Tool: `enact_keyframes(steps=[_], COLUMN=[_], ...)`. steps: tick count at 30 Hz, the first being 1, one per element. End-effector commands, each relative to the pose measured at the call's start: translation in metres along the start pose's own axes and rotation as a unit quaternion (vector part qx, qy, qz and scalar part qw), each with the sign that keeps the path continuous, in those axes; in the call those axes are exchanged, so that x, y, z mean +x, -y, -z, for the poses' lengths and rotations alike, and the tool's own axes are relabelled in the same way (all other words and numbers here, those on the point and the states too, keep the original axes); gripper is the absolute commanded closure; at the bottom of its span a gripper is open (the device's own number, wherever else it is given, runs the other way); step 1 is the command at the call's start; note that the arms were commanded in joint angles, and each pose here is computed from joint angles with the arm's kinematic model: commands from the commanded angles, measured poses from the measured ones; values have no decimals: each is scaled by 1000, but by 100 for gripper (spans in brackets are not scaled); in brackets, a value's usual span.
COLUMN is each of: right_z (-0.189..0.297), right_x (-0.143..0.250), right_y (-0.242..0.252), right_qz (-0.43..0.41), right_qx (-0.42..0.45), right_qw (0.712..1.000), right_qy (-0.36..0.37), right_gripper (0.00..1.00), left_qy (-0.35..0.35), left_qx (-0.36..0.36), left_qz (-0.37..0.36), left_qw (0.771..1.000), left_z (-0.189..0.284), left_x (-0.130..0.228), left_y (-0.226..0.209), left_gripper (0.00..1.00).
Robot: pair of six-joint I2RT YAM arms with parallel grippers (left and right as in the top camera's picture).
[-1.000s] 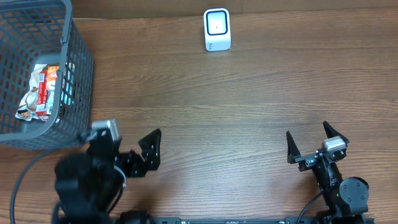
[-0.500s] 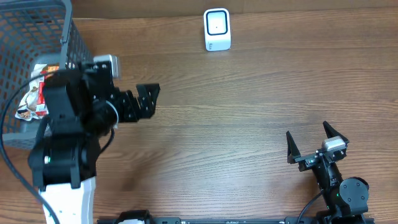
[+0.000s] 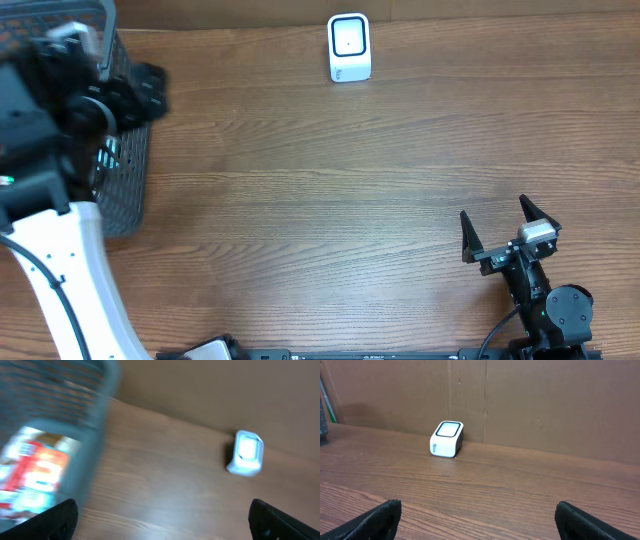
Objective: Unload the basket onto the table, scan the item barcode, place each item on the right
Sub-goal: 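Move the left gripper left and down into the grey basket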
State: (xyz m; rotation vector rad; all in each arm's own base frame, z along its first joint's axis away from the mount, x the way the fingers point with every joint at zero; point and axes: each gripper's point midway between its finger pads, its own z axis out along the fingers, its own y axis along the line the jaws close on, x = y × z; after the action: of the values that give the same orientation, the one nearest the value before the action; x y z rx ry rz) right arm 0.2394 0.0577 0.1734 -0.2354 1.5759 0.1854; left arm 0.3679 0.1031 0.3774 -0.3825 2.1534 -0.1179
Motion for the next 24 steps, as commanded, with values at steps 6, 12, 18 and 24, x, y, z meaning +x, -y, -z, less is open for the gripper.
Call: enact_keyframes(steps=[6,12,18,24], right_z=[0,0,0,0], right_x=[2,2,2,2], right_y=[0,0,0,0], right_qz=[0,0,0,0], right_qx=[-1,-1,-1,-1], right_qw=[1000,1000,1000,1000], right_qy=[1,1,1,1], right_gripper=[0,0,0,0], left_qy=[-6,-36,-32,-16], left_qx=[-128,-286,-276,-276], left_qz=[52,89,97,91], left_qw=[990,953,956,957], left_z=[-8,23,23,20], left_x=[-7,16,15,6], left_y=[-102,-179,-179,-182], left_gripper=[0,0,0,0])
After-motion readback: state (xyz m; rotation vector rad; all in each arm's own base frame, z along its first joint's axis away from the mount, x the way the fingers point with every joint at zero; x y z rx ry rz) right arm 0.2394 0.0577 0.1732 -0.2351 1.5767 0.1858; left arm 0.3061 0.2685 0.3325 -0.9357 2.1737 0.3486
